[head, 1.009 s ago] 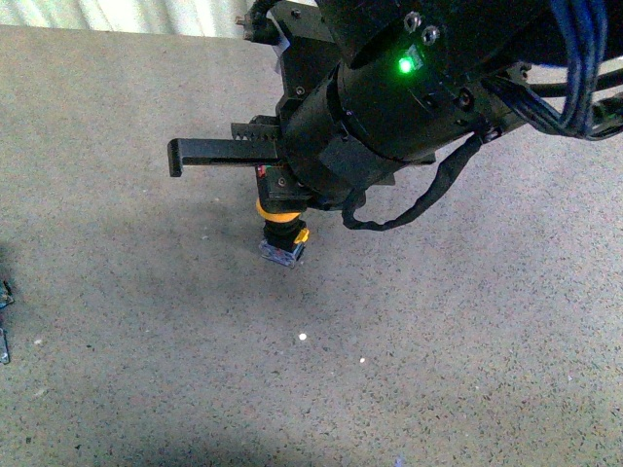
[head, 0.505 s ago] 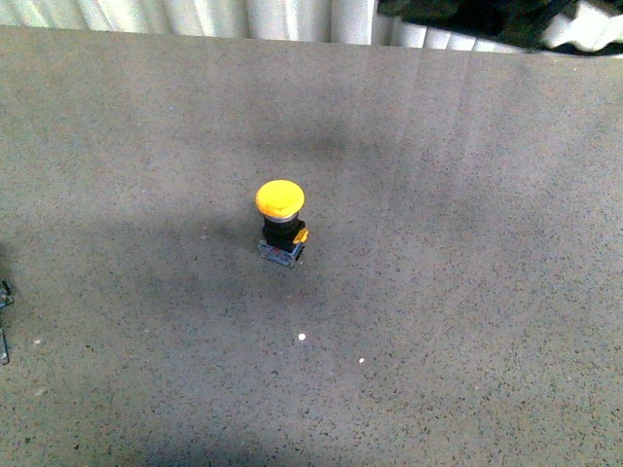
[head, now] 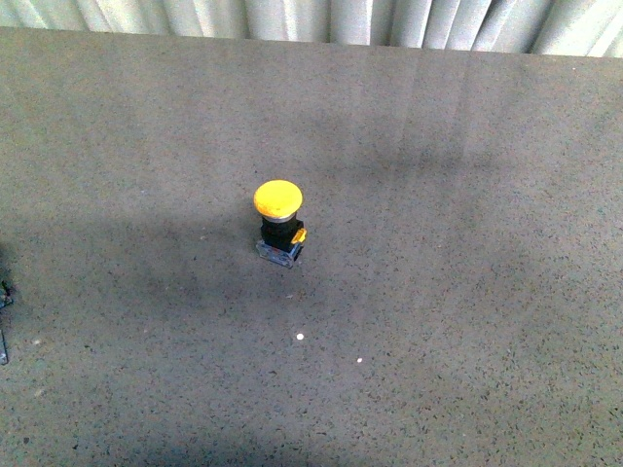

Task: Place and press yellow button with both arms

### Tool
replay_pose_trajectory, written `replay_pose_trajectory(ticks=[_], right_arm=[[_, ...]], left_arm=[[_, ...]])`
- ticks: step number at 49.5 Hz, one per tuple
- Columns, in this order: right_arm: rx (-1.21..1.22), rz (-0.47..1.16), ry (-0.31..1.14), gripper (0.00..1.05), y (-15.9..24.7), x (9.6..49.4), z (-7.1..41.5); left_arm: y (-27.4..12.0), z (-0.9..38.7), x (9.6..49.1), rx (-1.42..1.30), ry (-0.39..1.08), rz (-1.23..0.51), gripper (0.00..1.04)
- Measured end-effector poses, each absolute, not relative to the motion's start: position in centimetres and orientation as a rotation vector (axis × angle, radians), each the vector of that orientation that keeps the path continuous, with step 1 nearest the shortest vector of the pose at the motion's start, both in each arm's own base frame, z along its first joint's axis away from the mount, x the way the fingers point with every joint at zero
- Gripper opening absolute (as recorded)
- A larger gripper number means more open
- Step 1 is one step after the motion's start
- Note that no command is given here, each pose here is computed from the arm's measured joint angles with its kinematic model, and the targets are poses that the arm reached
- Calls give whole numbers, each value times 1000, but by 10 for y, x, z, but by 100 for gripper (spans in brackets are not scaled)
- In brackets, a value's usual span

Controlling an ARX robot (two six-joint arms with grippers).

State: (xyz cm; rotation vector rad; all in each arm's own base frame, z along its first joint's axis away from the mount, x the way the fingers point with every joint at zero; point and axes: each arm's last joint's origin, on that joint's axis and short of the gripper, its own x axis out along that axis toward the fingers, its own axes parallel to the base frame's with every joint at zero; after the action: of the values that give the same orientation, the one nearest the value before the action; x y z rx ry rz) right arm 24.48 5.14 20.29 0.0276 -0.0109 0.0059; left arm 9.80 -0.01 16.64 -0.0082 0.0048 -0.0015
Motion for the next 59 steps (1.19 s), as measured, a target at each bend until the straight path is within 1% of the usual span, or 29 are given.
replay_pose_trajectory(ticks=[6, 20, 29, 31, 34, 39, 59], right_arm=[[13, 2, 15, 1, 38, 224, 190], [4, 1, 14, 1, 17, 182, 177], [5, 3, 11, 1, 12, 169, 174], [5, 28, 14, 1, 8, 164, 173], [6, 8, -4, 1, 2, 159, 168], [5, 3, 21, 1, 1, 150, 161], [6, 2, -13, 1, 0, 128, 171]], left_arm=[[0, 166, 98, -8, 4, -2, 1], [0, 166, 98, -8, 4, -2, 1], [0, 166, 98, -8, 4, -1, 1], [0, 166, 98, -8, 5, -1, 1], [0, 166, 98, -8, 4, -1, 1], [0, 166, 98, -8, 5, -2, 1], [0, 166, 98, -8, 5, -1, 1]])
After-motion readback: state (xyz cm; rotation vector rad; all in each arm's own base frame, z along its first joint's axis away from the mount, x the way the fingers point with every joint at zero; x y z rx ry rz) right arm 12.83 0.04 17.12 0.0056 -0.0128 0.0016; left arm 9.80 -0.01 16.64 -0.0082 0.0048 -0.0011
